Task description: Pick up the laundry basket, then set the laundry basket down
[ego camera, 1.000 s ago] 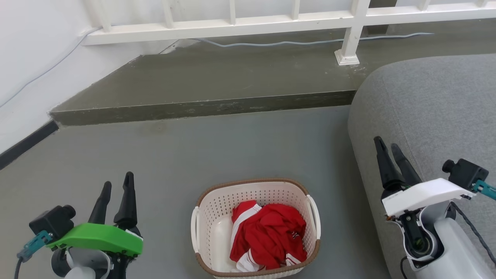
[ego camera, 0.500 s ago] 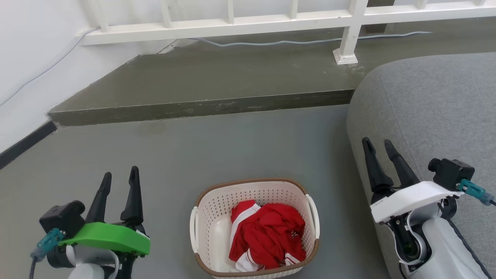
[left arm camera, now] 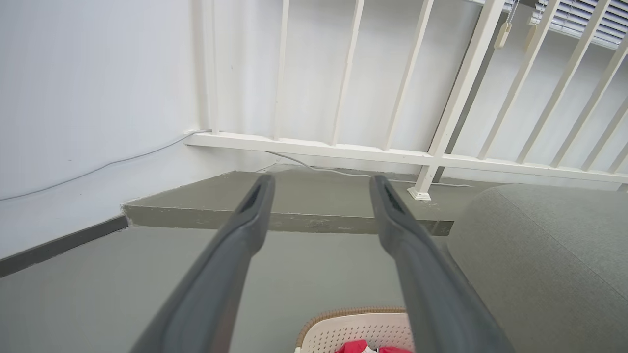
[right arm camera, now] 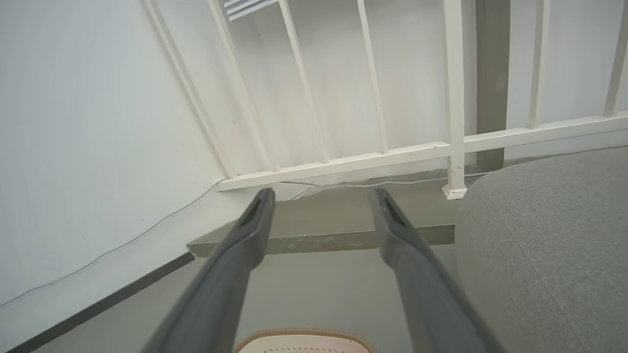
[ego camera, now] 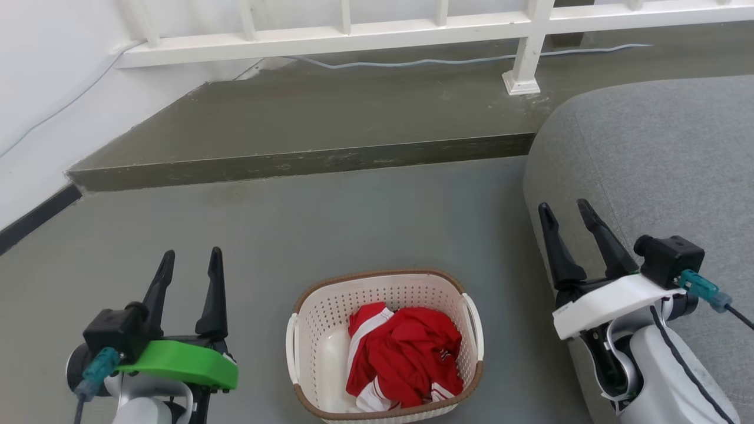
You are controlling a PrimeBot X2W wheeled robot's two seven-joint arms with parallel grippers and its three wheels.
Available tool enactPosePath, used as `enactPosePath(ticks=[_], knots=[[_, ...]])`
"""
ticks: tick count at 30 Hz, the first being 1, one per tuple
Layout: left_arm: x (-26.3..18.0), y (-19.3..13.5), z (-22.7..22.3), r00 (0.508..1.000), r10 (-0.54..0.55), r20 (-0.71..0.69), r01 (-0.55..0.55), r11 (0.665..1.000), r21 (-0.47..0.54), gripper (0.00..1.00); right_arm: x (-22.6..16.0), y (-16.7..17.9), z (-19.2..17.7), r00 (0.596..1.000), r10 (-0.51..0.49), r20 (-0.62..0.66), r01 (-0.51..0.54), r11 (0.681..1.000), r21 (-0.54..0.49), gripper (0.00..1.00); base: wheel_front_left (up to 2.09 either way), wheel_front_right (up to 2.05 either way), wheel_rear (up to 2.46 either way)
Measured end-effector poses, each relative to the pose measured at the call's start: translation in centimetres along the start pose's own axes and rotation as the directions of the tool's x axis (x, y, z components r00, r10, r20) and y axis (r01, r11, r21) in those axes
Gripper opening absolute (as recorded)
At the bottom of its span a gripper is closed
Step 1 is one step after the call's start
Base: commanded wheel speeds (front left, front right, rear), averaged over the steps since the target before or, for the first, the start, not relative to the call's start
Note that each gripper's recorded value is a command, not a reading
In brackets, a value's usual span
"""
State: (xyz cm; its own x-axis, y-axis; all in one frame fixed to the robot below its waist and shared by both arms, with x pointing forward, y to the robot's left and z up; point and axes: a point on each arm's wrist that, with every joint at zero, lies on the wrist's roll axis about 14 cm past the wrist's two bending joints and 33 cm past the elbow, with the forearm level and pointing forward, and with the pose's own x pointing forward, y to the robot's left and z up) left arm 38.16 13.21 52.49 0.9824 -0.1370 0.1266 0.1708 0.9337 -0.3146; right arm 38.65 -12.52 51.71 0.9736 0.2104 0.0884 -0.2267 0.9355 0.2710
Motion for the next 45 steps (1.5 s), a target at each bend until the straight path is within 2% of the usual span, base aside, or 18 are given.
enactPosePath(ticks=[5,9,29,45], knots=[[0.1,-0.6,0.4,0.999,-0.028,0.021,0.026,0.997,0.066,1.0,0.0,0.4,0.0,1.0,0.022,0.009,-0.022,0.998,-0.063,1.0,0.0,0.0,0.0],[0.1,-0.6,0.3,0.999,-0.031,0.019,0.03,0.997,0.078,1.0,0.0,0.4,0.0,1.0,0.019,0.01,-0.018,0.998,-0.064,1.0,0.0,0.0,0.0],[0.4,0.0,0.1,1.0,-0.016,0.015,0.015,0.997,0.071,1.0,0.3,0.3,-0.5,1.0,0.008,0.003,-0.007,0.998,-0.06,1.0,0.0,0.0,0.0],[1.9,0.5,-4.7,0.994,-0.017,-0.11,0.02,1.0,0.024,1.0,1.5,-2.8,-3.9,0.993,-0.07,-0.091,0.064,0.996,-0.059,1.0,0.0,0.0,0.0]])
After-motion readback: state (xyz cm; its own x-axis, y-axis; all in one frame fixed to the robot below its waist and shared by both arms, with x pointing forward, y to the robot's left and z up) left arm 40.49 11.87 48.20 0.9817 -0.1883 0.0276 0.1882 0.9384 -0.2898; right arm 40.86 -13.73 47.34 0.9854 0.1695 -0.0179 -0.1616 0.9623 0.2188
